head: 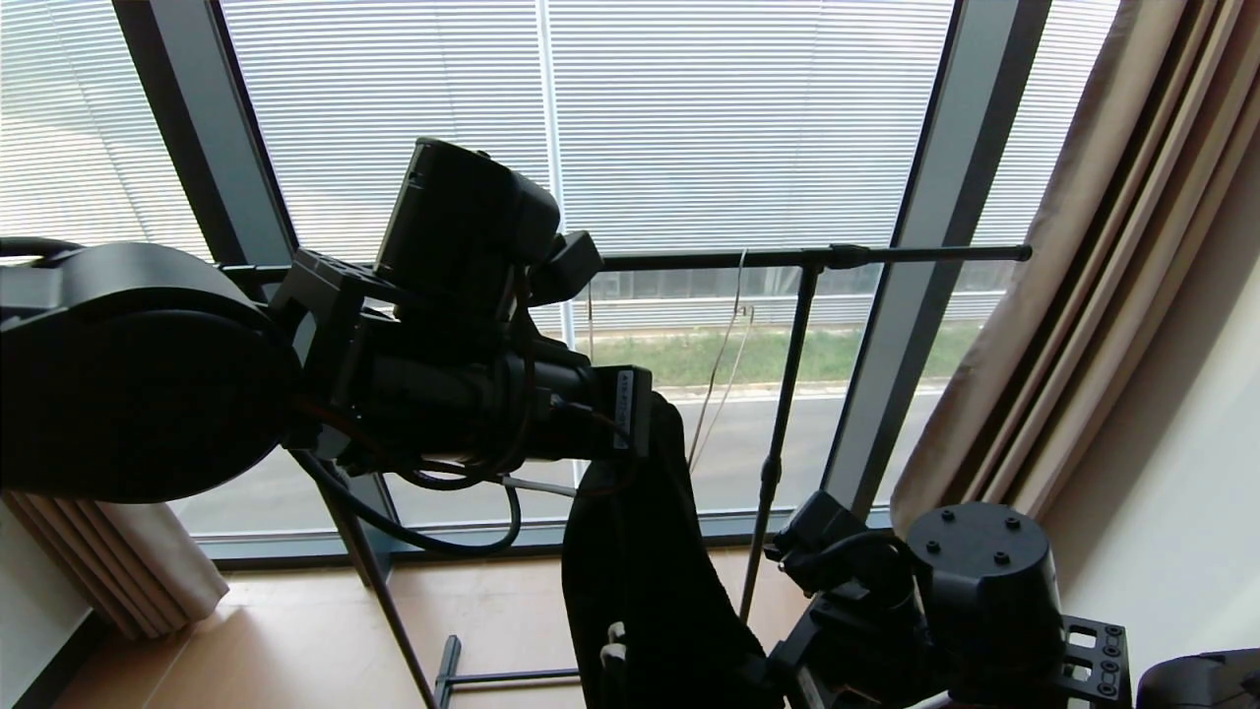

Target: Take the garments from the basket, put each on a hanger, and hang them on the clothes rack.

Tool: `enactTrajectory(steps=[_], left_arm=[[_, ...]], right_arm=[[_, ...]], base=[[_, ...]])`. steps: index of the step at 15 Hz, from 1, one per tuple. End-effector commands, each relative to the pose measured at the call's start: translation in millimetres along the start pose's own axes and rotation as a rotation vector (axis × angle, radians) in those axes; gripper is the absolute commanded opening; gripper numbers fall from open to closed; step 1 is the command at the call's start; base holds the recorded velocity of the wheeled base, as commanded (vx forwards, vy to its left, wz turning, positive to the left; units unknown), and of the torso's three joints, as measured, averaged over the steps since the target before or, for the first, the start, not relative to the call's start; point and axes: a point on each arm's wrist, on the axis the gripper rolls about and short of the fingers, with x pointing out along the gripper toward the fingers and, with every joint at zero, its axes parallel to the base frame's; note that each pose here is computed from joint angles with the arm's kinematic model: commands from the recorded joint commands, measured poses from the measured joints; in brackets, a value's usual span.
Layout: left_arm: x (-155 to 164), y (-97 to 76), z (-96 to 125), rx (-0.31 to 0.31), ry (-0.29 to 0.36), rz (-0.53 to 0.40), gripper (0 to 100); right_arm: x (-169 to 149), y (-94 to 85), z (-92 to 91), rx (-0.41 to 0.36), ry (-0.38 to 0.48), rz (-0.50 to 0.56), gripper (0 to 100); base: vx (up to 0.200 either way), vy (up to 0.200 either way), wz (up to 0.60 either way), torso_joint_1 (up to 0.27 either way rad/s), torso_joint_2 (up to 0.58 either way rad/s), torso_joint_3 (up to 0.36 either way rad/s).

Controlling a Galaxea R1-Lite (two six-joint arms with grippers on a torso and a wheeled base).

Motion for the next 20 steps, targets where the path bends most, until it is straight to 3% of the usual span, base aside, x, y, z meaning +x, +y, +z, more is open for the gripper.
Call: enactTrajectory(steps=[1, 5, 6, 10, 13, 14, 17, 18, 20], left_arm=[[-3.0, -0.6, 1.0, 0.0, -0.008, -0.003, 0], [-2.7, 1.1, -0.6, -0.005, -0.001, 0.001, 0], [-2.7, 1.1, -0.6, -0.005, -0.001, 0.001, 0], [-2.4, 3.3, -0.8, -0.008, 0.001, 0.007, 0], [-2.5, 5.0, -5.1, -0.005, 0.014, 0.011, 0], [-1.4, 6.5, -8.7, -0.002, 0.026, 0.015, 0], [2.0, 10.7, -18.9, 0.05, 0.064, 0.028, 0], [3.4, 11.7, -21.4, 0.059, 0.074, 0.031, 100], [3.5, 14.5, -25.7, 0.079, 0.095, 0.041, 100]], right_arm=[[4.0, 0.2, -6.1, -0.007, 0.031, 0.0, 100], [7.7, 0.0, -10.6, -0.012, 0.052, -0.002, 100], [7.4, 0.0, -11.4, -0.013, 0.055, -0.002, 0], [7.4, -9.9, -9.0, 0.006, 0.045, -0.035, 0], [6.1, -44.1, 0.7, 0.057, 0.004, -0.145, 0], [1.3, -62.7, 9.5, 0.068, -0.034, -0.205, 0], [-8.3, -81.3, 32.2, 0.089, -0.128, -0.266, 0], [-10.1, -83.8, 41.5, 0.089, -0.151, -0.272, 0], [-16.4, -88.1, 58.6, 0.095, -0.17, -0.282, 0]], base=[[0.0, 0.0, 0.0, 0.0, 0.0, 0.0], [0.0, 0.0, 0.0, 0.0, 0.0, 0.0], [0.0, 0.0, 0.0, 0.0, 0.0, 0.0], [0.0, 0.0, 0.0, 0.0, 0.0, 0.0], [0.0, 0.0, 0.0, 0.0, 0.0, 0.0], [0.0, 0.0, 0.0, 0.0, 0.0, 0.0], [0.0, 0.0, 0.0, 0.0, 0.0, 0.0], [0.0, 0.0, 0.0, 0.0, 0.0, 0.0], [0.0, 0.0, 0.0, 0.0, 0.0, 0.0]])
